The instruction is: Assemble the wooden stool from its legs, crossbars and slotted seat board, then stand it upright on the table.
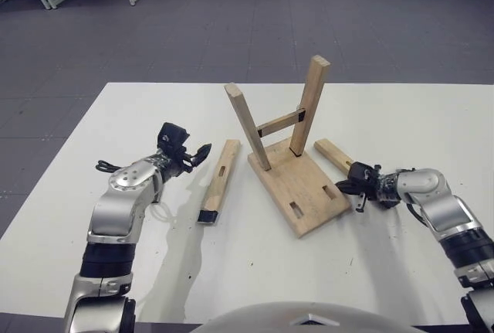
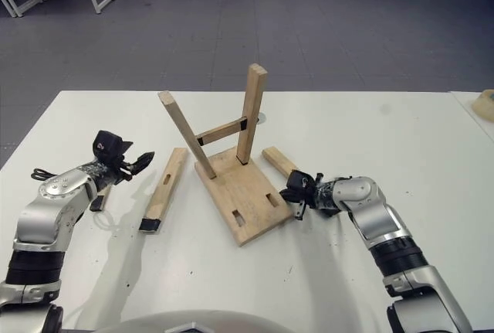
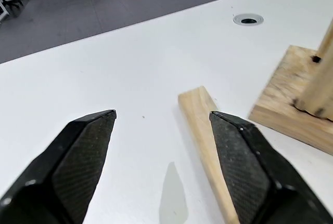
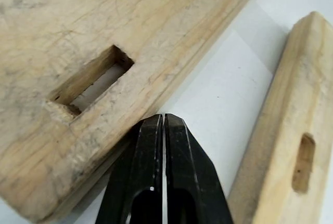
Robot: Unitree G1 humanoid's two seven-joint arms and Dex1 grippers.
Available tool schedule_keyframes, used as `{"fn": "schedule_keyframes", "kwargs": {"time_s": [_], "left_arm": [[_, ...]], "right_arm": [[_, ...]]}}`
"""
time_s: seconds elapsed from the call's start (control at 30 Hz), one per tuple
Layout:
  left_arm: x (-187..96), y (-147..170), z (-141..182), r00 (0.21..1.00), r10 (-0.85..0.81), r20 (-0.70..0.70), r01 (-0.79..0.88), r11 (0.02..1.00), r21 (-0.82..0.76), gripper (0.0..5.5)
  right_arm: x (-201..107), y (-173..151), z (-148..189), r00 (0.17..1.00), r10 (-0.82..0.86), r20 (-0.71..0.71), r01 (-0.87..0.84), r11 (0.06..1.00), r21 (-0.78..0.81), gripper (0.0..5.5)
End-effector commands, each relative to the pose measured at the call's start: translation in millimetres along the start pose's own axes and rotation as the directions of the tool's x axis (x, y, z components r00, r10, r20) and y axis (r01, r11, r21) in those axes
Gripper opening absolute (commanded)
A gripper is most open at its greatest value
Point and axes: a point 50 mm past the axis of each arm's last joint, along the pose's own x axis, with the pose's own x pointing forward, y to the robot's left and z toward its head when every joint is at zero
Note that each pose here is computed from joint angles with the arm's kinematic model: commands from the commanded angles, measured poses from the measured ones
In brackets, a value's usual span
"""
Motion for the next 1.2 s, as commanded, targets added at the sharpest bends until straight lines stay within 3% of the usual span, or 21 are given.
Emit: {"fn": "schedule_keyframes", "kwargs": {"time_s": [0.03, 0.2, 0.4, 0.63, 0.8, 1.0, 1.1, 1.2], "left_arm": [[-24.7, -7.1, -5.7, 0.999, 0.006, -0.049, -0.005, 1.000, 0.021, 3.34], [-50.2, 22.6, -14.2, 0.946, 0.322, -0.045, -0.317, 0.944, 0.090, 3.34], [-71.0, 18.6, -56.2, 0.913, 0.364, -0.186, -0.357, 0.931, 0.072, 3.34], [-65.2, 27.0, -82.1, 0.906, 0.362, -0.222, -0.389, 0.917, -0.092, 3.34], [-58.7, 24.6, -93.6, 0.918, 0.305, -0.255, -0.358, 0.913, -0.196, 2.55], [-65.9, 24.5, -110.7, 0.860, 0.319, -0.399, -0.402, 0.905, -0.142, 1.50], [-64.7, 21.4, -112.3, 0.846, 0.317, -0.428, -0.405, 0.905, -0.131, 1.31], [-55.2, 20.3, -98.7, 0.878, 0.328, -0.348, -0.393, 0.910, -0.134, 1.31]], "right_arm": [[-2.3, 6.0, 4.6, 1.000, 0.026, -0.003, -0.026, 0.999, -0.022, 0.10], [0.3, 27.3, 12.4, 0.991, 0.111, 0.074, -0.113, 0.993, 0.021, 0.10], [-6.5, 25.6, 18.0, 0.992, 0.036, 0.119, -0.044, 0.997, 0.067, 0.10], [-16.5, 17.9, 29.3, 0.984, -0.062, 0.167, 0.045, 0.994, 0.102, 0.10], [-29.7, 10.1, 50.8, 0.961, -0.103, 0.258, 0.071, 0.989, 0.129, 0.10], [-51.8, 2.4, 94.9, 0.875, -0.126, 0.468, 0.035, 0.979, 0.199, 0.10], [-58.7, 2.4, 115.6, 0.817, -0.131, 0.562, -0.010, 0.970, 0.241, 0.10], [-63.0, 1.8, 128.0, 0.748, -0.147, 0.647, -0.097, 0.940, 0.326, 0.30]]}}
